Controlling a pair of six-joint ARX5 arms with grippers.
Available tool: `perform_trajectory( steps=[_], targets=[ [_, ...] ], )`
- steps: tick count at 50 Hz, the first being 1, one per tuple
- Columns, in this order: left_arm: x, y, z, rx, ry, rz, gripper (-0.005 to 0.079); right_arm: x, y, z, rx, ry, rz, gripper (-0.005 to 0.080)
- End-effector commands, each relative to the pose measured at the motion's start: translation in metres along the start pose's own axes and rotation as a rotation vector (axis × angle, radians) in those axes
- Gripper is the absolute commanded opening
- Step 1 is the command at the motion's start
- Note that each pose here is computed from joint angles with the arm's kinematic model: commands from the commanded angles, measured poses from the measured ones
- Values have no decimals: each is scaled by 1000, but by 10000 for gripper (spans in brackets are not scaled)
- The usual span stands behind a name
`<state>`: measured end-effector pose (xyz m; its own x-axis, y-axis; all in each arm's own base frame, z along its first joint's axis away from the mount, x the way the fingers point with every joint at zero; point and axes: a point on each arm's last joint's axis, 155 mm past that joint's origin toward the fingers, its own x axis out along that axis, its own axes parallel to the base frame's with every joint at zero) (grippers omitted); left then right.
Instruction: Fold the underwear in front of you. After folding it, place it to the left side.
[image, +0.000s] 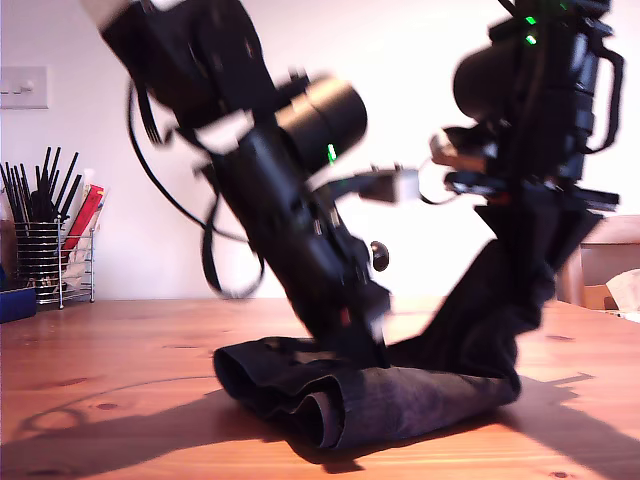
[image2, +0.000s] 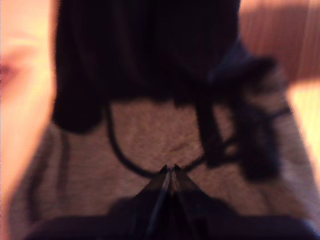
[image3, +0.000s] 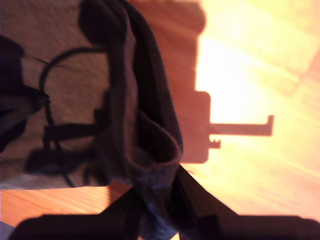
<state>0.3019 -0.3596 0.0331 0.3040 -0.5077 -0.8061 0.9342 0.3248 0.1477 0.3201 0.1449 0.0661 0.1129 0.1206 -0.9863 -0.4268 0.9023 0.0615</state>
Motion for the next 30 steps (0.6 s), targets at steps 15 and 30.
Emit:
perform_trajectory(
  steps=[15, 30],
  targets=[
    [-29, 15, -18, -108, 51, -10, -21, -2, 16, 3, -26, -6, 9, -12],
    [-37, 35, -54, -208, 138, -17, -21, -2, 16, 3, -27, -5, 9, -12]
  ],
)
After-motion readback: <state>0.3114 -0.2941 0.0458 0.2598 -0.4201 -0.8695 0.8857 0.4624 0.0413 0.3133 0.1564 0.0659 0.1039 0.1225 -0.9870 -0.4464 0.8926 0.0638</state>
